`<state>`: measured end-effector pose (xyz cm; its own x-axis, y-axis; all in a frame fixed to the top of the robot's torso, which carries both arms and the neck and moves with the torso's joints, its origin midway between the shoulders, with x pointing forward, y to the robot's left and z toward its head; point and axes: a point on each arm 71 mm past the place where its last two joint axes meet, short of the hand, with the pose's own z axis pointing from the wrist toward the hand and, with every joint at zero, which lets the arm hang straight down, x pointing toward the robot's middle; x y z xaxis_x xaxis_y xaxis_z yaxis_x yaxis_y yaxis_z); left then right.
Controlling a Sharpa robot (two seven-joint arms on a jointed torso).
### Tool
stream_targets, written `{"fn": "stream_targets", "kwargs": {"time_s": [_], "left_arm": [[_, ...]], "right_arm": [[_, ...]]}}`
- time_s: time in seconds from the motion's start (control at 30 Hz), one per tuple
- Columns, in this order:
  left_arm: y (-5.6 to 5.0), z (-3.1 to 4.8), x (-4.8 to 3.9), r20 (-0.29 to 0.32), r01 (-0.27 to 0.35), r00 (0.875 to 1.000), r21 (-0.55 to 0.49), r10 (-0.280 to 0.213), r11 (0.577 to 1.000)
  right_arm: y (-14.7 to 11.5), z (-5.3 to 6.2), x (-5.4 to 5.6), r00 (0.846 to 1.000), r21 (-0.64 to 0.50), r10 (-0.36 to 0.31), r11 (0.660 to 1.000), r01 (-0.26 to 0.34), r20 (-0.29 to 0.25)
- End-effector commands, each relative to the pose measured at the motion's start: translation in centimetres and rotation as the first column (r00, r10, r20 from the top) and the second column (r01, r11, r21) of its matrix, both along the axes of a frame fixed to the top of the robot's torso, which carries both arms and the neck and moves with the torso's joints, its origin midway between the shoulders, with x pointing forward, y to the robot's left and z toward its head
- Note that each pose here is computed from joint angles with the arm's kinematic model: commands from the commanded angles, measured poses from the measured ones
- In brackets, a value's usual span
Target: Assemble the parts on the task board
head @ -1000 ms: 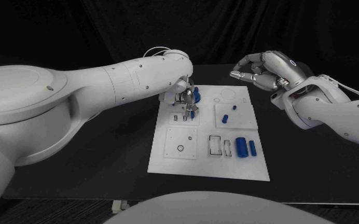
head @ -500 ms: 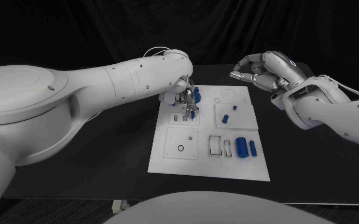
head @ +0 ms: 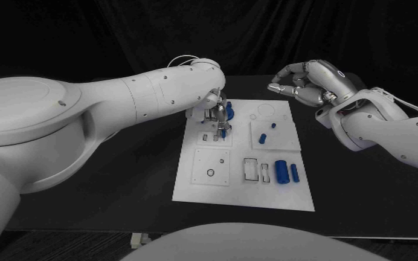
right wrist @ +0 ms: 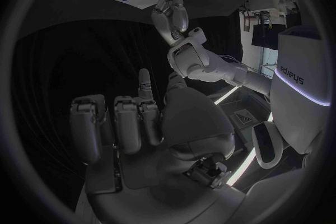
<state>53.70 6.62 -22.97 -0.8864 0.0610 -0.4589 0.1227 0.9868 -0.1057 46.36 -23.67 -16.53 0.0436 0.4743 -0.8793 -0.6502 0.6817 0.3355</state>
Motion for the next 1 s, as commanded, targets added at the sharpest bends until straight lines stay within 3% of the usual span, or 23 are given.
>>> {"fn": "stream_targets", "kwargs": {"time_s": [0.03,1.0], "left_arm": [[-0.31,-0.1,-0.09,-0.003,0.007,1.0,-0.023,-0.007,1.0],[-0.07,-0.27,-0.27,0.002,-0.004,1.0,-0.018,0.004,1.0]], "right_arm": [[-0.04,-0.14,0.04,1.0,-0.002,-0.012,1.0,0.012,-0.012],[-0.18,-0.22,0.07,1.0,-0.003,-0.02,1.0,0.02,-0.018]]}}
